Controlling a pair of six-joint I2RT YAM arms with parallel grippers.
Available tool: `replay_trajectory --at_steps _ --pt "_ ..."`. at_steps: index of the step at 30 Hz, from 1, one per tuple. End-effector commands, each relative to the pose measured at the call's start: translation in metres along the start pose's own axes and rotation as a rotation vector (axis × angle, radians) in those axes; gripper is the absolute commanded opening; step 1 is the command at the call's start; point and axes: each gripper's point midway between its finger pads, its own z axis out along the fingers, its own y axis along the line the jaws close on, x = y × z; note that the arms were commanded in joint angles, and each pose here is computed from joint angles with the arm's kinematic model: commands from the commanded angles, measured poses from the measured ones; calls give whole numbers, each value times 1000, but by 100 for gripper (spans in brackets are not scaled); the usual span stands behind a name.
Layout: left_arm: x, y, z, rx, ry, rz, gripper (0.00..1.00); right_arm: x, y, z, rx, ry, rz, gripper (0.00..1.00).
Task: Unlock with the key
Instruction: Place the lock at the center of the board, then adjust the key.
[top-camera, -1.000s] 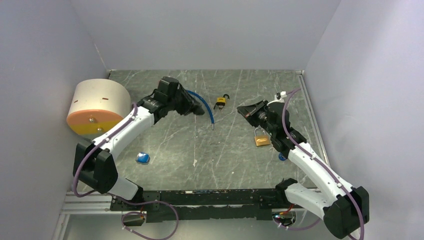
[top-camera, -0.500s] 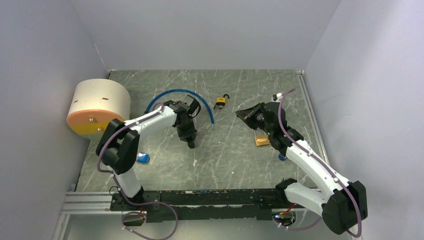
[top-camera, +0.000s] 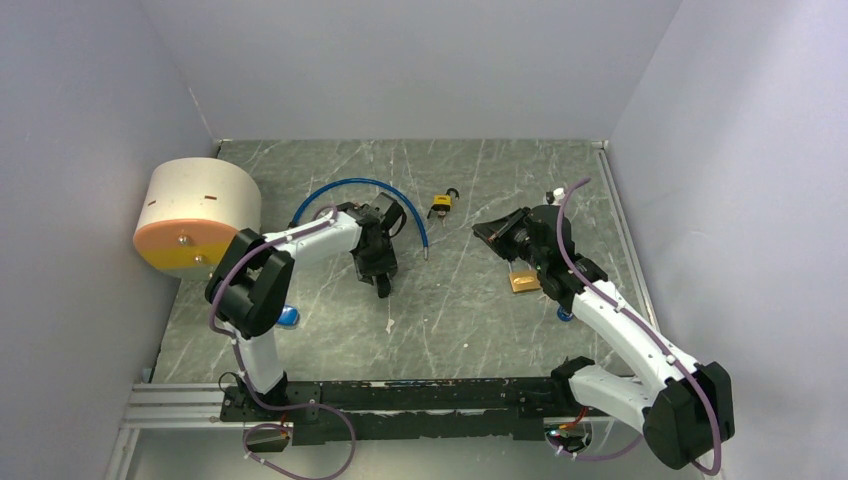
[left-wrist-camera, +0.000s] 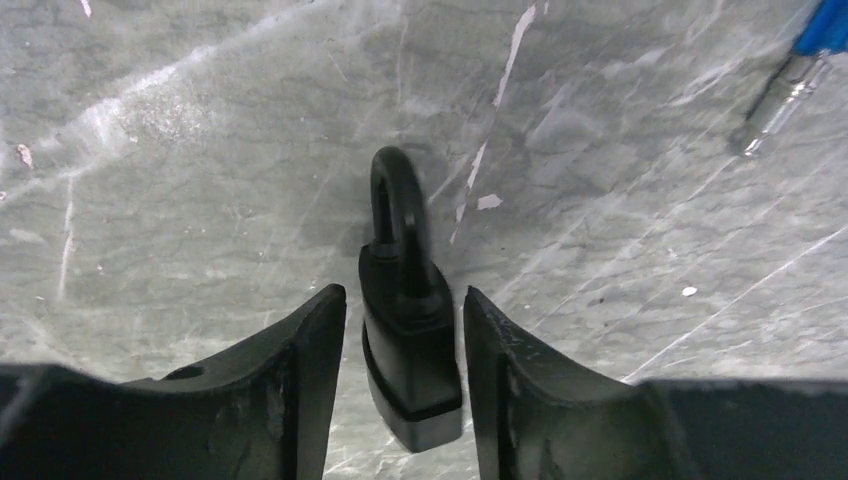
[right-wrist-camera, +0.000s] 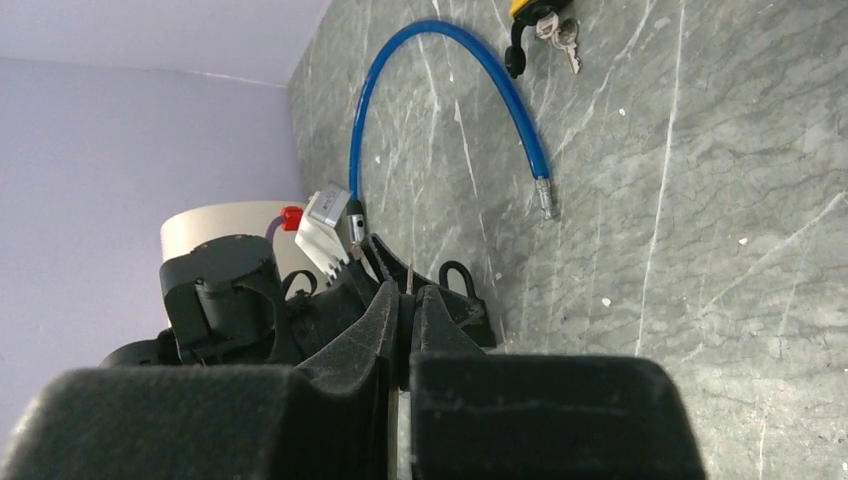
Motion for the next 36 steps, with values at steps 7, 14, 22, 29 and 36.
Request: replay_trajectory --at_steps 7,14,22,29,36 --pt "-17 -13 -21 62 -87 -7 62 -4 6 -2 -23 4 3 0" --pt "-26 -18 -39 111 -134 7 65 -4 7 -2 -27 9 8 0" --pt "-21 -24 -37 156 -106 33 65 -4 3 -1 -22 10 13 0" --pt "-49 -74 -121 509 -229 -14 73 0 29 -4 -202 22 -68 0" --pt "-50 -123 -227 1077 -355 82 92 13 80 -24 -538 123 -31 0"
